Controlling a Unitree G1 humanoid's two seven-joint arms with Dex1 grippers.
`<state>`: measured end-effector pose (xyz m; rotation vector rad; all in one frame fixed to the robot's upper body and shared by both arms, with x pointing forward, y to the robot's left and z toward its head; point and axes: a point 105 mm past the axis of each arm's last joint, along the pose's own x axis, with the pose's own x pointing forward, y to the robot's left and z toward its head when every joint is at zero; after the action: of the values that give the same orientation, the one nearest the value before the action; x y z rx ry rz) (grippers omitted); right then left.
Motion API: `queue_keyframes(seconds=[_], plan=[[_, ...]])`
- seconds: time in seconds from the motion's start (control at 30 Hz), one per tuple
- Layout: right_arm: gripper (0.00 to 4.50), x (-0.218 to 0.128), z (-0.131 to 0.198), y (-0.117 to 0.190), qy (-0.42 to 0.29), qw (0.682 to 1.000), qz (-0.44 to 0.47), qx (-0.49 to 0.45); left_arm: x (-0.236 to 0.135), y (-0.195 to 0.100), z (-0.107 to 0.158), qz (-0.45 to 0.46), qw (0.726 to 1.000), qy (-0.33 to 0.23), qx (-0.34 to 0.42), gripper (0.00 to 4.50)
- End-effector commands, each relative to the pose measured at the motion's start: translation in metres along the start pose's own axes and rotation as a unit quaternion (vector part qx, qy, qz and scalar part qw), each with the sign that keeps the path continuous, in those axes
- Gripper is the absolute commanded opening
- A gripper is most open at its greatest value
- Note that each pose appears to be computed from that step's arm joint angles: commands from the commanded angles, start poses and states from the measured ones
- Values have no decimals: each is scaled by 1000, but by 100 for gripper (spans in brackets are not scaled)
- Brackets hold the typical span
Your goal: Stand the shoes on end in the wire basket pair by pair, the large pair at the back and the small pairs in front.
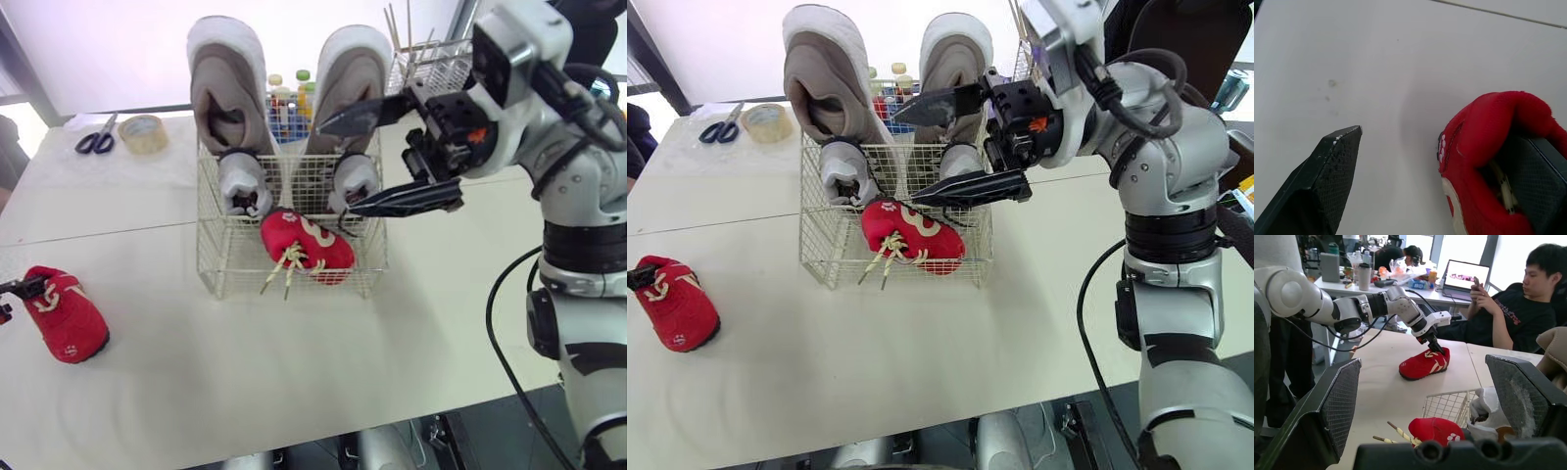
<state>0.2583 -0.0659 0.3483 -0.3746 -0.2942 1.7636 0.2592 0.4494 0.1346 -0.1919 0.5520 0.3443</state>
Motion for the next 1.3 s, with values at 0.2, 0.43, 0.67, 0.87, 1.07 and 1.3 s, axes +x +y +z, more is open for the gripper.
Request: queue_keyframes(seconds=[0.2,0.43,0.67,0.87,1.07,1.3], plan=[[450,-7,13,5,10,999,-22,-27,19,-7,-19,-10,1000,29,7,163],[450,-9,13,4,20,999,-30,-30,0,-45,49,-78,990,-114,26,3],[450,-15,11,1,23,998,-48,-19,-102,-147,154,-245,871,-420,71,3],[450,-21,5,0,24,997,-70,-2,-170,-229,143,-422,770,-469,93,3],[450,-23,3,-2,19,996,-92,6,-177,-273,117,-499,744,-427,124,3],[450,-26,-1,2,30,994,-105,16,-154,-294,100,-468,754,-430,168,3]])
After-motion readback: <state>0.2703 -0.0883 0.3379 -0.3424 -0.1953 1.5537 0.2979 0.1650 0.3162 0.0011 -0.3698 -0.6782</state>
